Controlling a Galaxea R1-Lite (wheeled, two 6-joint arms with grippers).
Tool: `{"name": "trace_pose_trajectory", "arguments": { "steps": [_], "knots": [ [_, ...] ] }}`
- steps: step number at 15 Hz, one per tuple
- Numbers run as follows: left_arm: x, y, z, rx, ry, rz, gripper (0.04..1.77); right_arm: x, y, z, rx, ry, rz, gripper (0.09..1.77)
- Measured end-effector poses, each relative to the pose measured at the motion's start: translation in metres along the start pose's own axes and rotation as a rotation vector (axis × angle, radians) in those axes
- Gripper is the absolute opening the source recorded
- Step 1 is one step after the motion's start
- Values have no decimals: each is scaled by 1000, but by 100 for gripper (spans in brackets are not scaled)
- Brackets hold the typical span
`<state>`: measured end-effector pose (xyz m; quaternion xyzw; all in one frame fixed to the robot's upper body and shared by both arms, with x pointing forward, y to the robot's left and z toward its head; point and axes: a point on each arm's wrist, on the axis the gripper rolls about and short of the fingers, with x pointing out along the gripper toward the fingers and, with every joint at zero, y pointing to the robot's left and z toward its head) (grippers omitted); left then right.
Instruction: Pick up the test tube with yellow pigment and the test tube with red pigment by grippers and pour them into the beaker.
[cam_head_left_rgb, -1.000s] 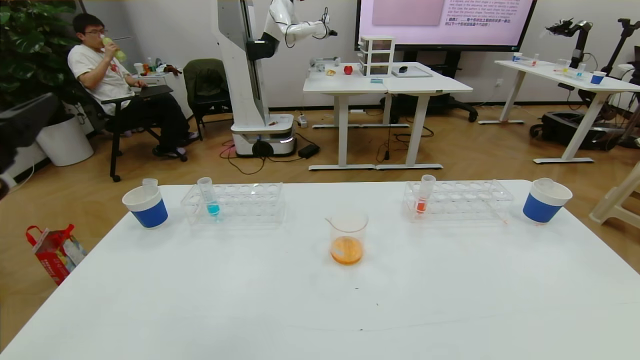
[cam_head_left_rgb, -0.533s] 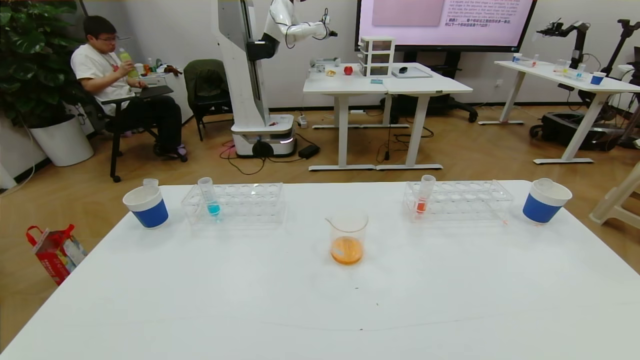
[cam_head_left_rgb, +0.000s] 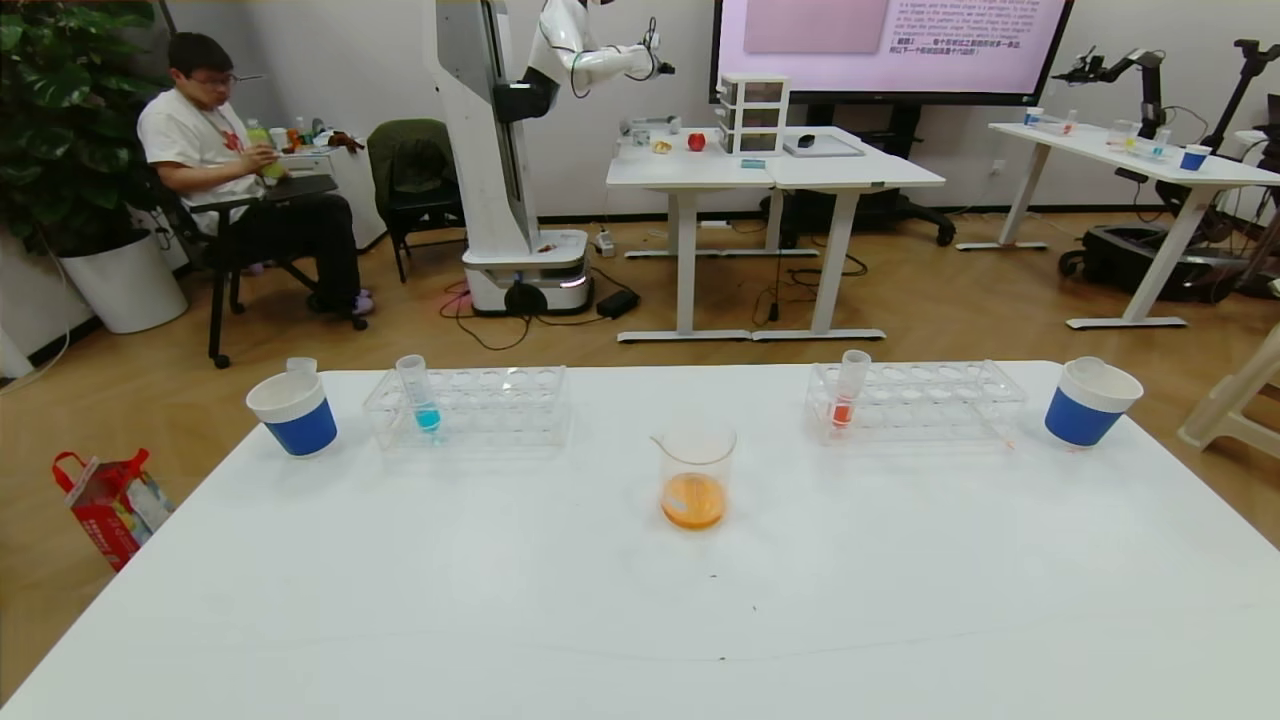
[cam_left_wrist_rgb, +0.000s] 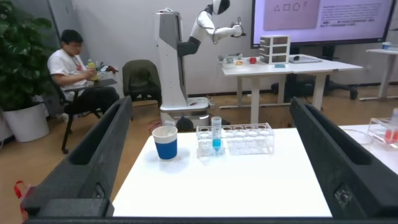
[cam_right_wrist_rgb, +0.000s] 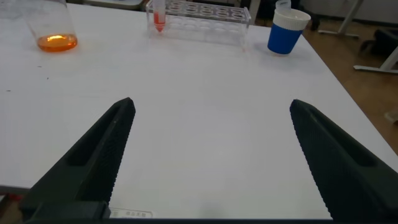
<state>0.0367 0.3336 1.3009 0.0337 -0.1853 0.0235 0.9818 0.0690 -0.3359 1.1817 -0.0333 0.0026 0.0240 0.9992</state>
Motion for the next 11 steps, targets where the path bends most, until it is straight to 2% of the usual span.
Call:
{"name": "trace_pose_trajectory", "arguments": {
  "steps": [2,4,6,7,8,11],
  "knots": [
    [-7,-2,-29,1,40,-25,175,0,0,0,0,0,1,174],
    [-8,-4,-62,-1,120,-38,175,0,0,0,0,0,0,174],
    [-9,-7,-97,0,244,-55,175,0,0,0,0,0,0,174],
    [-12,-8,-113,3,339,-71,175,0,0,0,0,0,0,174],
    [-13,-9,-119,5,370,-80,175,0,0,0,0,0,0,174],
    [-13,-9,-122,3,372,-83,175,0,0,0,0,0,1,174]
  ]
}}
